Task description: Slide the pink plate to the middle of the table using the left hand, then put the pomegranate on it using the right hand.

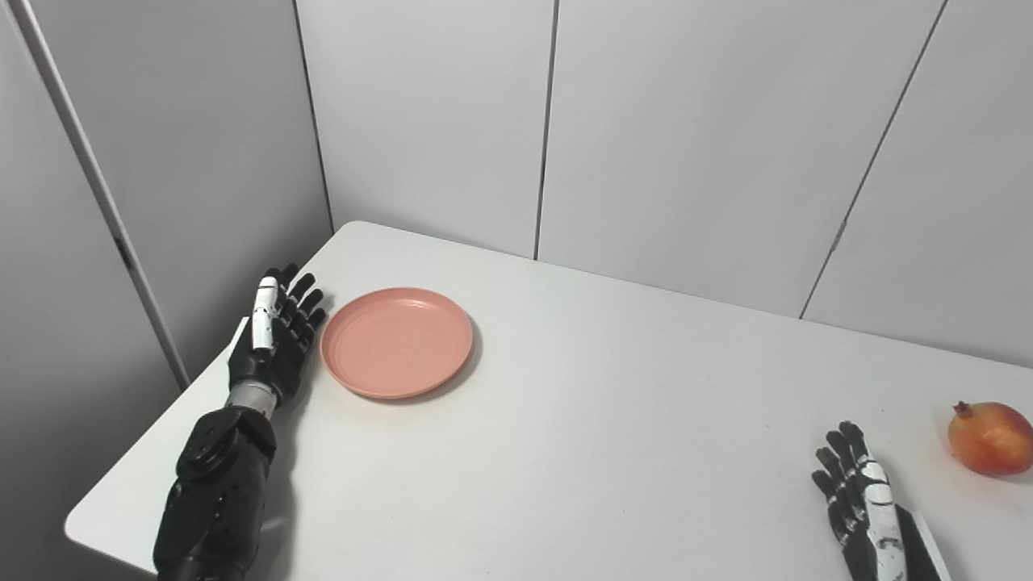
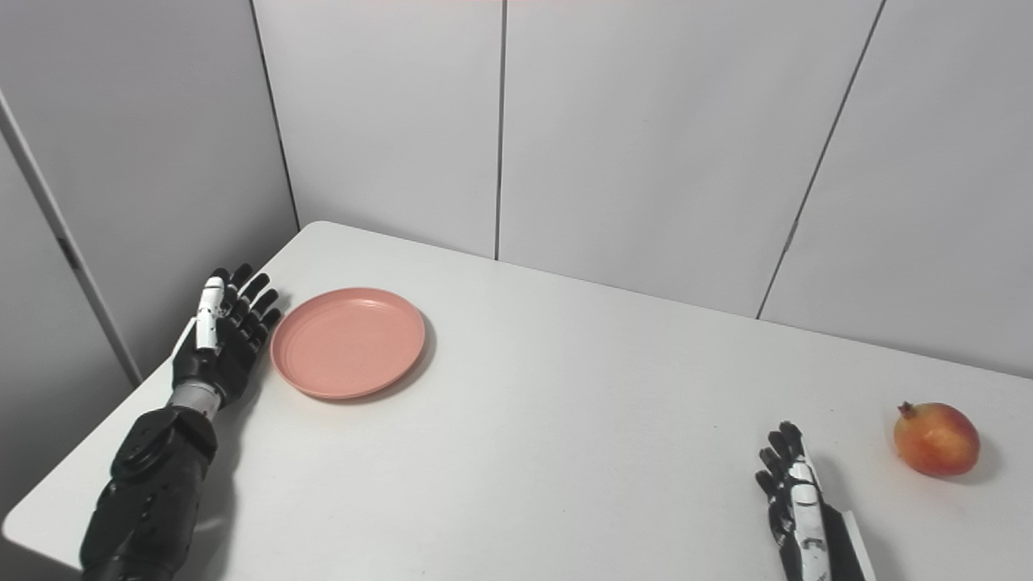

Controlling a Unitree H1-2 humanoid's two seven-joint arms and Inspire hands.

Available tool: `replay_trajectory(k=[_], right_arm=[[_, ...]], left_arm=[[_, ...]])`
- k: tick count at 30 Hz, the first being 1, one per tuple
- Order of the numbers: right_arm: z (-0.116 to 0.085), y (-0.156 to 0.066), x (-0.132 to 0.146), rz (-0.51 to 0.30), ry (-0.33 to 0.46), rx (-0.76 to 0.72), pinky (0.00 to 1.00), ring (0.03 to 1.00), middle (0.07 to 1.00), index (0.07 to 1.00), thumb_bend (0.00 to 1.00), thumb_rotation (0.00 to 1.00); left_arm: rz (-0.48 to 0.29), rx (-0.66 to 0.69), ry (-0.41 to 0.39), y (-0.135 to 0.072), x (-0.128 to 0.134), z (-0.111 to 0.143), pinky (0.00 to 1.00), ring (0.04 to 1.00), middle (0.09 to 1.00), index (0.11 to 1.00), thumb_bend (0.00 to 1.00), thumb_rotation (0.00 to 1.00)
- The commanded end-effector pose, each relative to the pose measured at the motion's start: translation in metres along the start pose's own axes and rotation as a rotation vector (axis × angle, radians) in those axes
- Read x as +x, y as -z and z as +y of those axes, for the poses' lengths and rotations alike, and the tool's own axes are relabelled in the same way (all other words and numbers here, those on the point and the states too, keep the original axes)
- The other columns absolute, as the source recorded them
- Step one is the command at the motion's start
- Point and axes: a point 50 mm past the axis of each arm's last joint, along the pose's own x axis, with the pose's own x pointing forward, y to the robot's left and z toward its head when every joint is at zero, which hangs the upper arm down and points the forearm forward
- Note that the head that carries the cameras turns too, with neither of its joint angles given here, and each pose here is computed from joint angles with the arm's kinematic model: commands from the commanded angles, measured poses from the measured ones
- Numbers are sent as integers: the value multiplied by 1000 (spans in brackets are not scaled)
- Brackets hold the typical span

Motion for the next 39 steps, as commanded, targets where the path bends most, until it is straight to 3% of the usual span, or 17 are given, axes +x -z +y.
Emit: replay_trajectory(k=[1, 21, 39], right_arm=[[-2, 2, -2, 4, 3, 8, 1000, 1000, 1000, 1000, 306, 1000], [1, 3, -1, -8, -4, 19, 1000, 1000, 1000, 1000, 308, 1000], [5, 3, 0, -8, -6, 4, 1000, 1000, 1000, 1000, 341, 1000]], left_arm=[[-39, 19, 23, -12, 9, -5, 966, 959, 962, 951, 380, 1000], [37, -16, 46, 5, 4, -36, 923, 924, 926, 919, 385, 1000], [65, -29, 114, 17, 0, -64, 941, 928, 931, 927, 392, 1000]])
